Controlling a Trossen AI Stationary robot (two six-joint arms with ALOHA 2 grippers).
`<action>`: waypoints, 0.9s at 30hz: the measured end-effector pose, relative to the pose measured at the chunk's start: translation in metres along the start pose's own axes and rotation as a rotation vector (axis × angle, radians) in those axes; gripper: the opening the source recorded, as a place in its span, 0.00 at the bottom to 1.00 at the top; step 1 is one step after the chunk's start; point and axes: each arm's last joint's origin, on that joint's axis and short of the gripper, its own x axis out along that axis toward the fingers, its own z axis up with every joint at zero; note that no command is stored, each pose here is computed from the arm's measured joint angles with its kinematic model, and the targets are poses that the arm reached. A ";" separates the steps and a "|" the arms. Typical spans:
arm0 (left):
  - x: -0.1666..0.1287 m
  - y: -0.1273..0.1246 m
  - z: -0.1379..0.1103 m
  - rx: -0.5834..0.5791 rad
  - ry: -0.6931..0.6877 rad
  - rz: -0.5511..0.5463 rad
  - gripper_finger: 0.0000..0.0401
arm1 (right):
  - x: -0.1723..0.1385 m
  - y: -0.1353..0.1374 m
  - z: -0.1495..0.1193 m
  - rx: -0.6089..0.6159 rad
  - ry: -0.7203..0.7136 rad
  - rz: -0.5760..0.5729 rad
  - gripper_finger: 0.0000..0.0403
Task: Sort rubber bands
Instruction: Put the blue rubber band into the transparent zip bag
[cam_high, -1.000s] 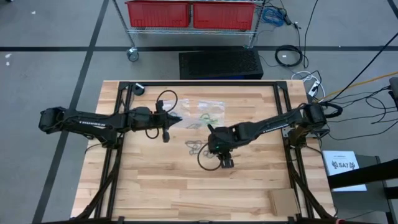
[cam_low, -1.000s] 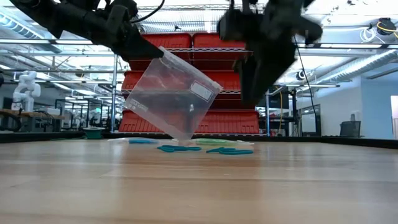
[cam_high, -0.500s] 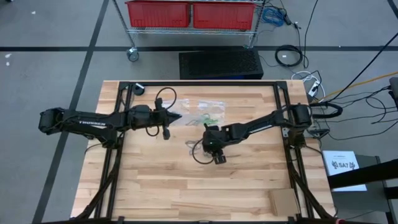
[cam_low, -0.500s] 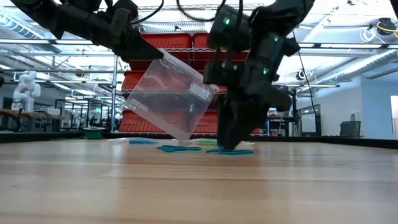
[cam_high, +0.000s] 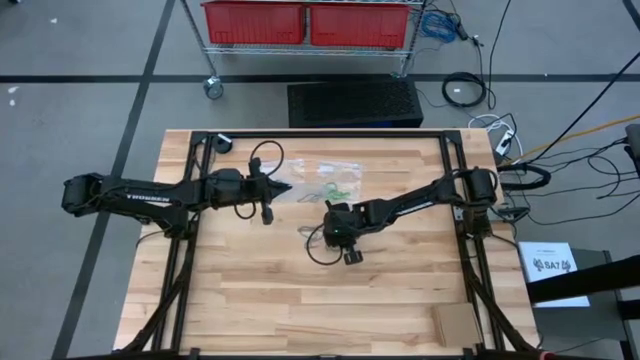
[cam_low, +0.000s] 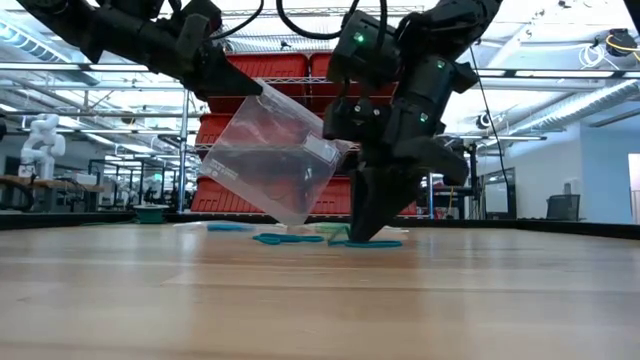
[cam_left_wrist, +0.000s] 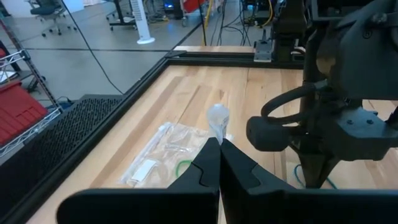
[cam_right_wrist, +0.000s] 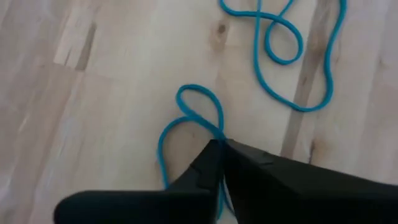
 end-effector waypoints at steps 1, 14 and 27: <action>0.000 0.000 0.000 0.000 0.000 0.000 0.00 | -0.002 0.001 0.000 -0.002 -0.001 0.001 0.02; 0.000 0.000 -0.001 0.001 0.008 -0.011 0.00 | -0.075 0.001 0.034 0.030 -0.165 -0.024 0.00; 0.000 -0.002 -0.001 0.001 0.007 -0.061 0.00 | -0.149 -0.016 0.070 -0.062 -0.298 -0.463 0.00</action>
